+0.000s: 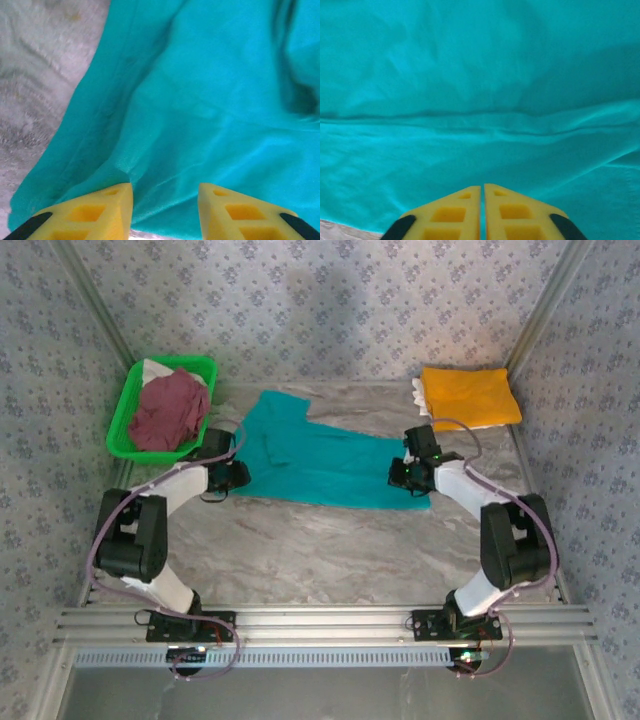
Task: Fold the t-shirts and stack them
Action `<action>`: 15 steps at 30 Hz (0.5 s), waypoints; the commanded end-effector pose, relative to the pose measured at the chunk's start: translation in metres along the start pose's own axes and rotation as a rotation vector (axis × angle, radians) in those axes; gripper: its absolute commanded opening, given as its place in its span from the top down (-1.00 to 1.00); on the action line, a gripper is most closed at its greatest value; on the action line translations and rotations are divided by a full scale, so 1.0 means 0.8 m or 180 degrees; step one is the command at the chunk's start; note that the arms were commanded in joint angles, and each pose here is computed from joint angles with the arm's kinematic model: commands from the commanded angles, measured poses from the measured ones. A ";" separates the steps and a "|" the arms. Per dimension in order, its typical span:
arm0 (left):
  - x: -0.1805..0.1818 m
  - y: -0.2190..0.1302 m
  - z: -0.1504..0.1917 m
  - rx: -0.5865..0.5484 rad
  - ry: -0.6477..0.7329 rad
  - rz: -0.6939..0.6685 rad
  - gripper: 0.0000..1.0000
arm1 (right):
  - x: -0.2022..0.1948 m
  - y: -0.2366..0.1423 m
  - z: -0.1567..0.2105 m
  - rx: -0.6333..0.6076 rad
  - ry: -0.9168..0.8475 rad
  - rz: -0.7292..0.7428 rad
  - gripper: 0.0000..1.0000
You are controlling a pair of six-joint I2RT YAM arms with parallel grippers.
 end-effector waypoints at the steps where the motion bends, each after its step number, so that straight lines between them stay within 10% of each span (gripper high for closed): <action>1: 0.005 0.013 -0.010 0.0011 -0.0043 0.0017 0.25 | 0.002 0.023 0.012 0.0269 -0.0033 -0.0009 0.85; 15: 0.058 -0.031 0.042 0.0356 -0.0492 -0.0129 0.34 | -0.014 0.024 0.108 0.0993 0.0136 0.0123 0.89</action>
Point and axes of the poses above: each hand's point on the last joint's axis, 136 mm out from that joint toward the fingers, its own y axis out along the fingers, its own x axis along the line the jaws close on, z = x × y, the point moved 6 cm from there along -y, back along the fingers, and after that the axes turned 13 degrees about -y, right-handed, at the moved point
